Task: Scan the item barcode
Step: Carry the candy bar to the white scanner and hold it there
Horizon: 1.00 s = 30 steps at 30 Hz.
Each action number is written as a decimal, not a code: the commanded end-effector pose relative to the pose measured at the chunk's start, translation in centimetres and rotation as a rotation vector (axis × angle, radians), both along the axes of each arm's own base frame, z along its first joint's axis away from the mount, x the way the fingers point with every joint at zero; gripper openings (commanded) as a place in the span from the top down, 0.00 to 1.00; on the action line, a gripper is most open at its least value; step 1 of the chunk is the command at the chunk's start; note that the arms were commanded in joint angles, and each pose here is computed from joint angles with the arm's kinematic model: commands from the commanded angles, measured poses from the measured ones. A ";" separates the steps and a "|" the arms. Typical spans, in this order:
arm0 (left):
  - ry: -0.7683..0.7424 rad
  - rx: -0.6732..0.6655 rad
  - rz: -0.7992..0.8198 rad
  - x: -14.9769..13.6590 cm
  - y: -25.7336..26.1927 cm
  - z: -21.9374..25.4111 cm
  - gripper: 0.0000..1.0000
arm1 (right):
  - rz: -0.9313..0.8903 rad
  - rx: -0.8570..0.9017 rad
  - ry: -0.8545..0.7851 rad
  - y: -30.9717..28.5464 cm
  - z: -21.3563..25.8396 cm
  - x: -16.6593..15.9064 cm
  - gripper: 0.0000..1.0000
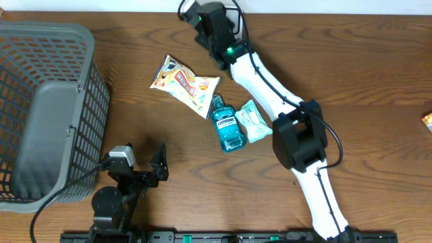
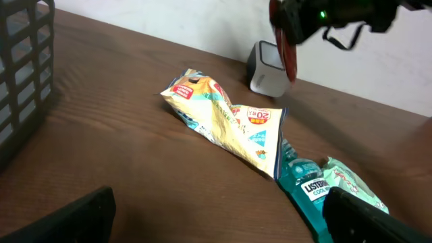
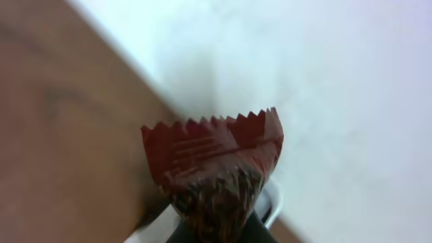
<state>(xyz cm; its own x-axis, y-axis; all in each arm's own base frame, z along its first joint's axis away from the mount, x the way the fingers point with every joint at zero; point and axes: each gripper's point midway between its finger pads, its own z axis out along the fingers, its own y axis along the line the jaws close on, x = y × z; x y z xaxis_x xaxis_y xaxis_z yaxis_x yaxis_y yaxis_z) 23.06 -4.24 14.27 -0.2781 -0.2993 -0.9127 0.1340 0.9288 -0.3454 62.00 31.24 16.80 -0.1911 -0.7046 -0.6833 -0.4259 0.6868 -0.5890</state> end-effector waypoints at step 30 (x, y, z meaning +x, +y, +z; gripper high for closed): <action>0.034 0.007 -0.002 -0.1 0.0 -1.2 0.02 | -0.028 -0.093 -0.193 -3.2 1.3 4.9 0.99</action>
<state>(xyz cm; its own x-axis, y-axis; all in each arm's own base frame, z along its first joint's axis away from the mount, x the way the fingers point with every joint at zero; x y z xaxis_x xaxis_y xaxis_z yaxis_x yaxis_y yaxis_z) 23.06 -4.24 14.27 -0.2781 -0.2993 -0.9127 0.1340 0.9288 -0.3454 66.87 29.73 12.83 -0.0730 -0.7881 -0.6112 -0.3381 0.5961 -0.7282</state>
